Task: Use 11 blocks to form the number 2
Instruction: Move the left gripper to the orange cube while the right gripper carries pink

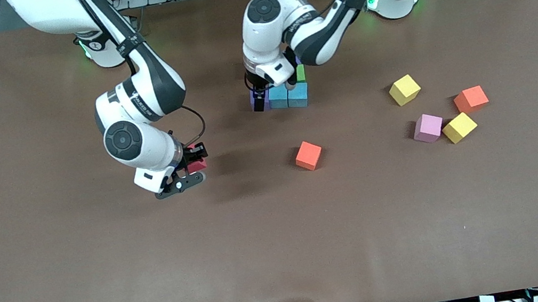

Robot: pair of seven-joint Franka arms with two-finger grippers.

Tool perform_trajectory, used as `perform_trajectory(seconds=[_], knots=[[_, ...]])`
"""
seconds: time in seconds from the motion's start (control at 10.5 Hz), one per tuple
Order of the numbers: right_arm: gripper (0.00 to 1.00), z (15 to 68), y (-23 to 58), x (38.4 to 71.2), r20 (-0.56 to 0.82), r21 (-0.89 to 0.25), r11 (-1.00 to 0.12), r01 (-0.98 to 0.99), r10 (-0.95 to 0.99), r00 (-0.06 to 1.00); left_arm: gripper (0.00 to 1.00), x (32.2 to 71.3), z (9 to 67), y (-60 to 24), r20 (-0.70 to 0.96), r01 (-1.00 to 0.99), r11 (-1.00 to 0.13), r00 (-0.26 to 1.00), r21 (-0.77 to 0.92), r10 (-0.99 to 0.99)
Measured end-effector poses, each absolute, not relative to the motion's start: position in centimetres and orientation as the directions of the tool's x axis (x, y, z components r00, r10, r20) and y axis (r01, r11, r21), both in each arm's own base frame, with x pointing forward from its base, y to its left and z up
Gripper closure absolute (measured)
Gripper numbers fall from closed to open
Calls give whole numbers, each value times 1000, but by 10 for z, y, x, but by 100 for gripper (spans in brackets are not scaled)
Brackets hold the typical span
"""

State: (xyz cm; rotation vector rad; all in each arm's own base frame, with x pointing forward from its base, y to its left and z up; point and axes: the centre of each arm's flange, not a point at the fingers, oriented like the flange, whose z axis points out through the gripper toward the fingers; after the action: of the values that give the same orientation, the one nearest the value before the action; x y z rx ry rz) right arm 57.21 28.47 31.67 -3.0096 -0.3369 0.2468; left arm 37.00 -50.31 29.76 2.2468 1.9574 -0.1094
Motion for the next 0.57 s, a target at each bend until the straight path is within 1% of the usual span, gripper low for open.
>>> perform_trajectory(seconds=[0.28, 0.57], knots=[[46, 316, 295, 566, -152, -118, -973, 200, 216, 964, 0, 433, 311, -459, -157, 968, -215, 234, 126, 959], [46, 317, 341, 543, -144, -104, -985, 137, 151, 978, 0, 500, 341, -415, -145, 923, -315, 351, 220, 925]])
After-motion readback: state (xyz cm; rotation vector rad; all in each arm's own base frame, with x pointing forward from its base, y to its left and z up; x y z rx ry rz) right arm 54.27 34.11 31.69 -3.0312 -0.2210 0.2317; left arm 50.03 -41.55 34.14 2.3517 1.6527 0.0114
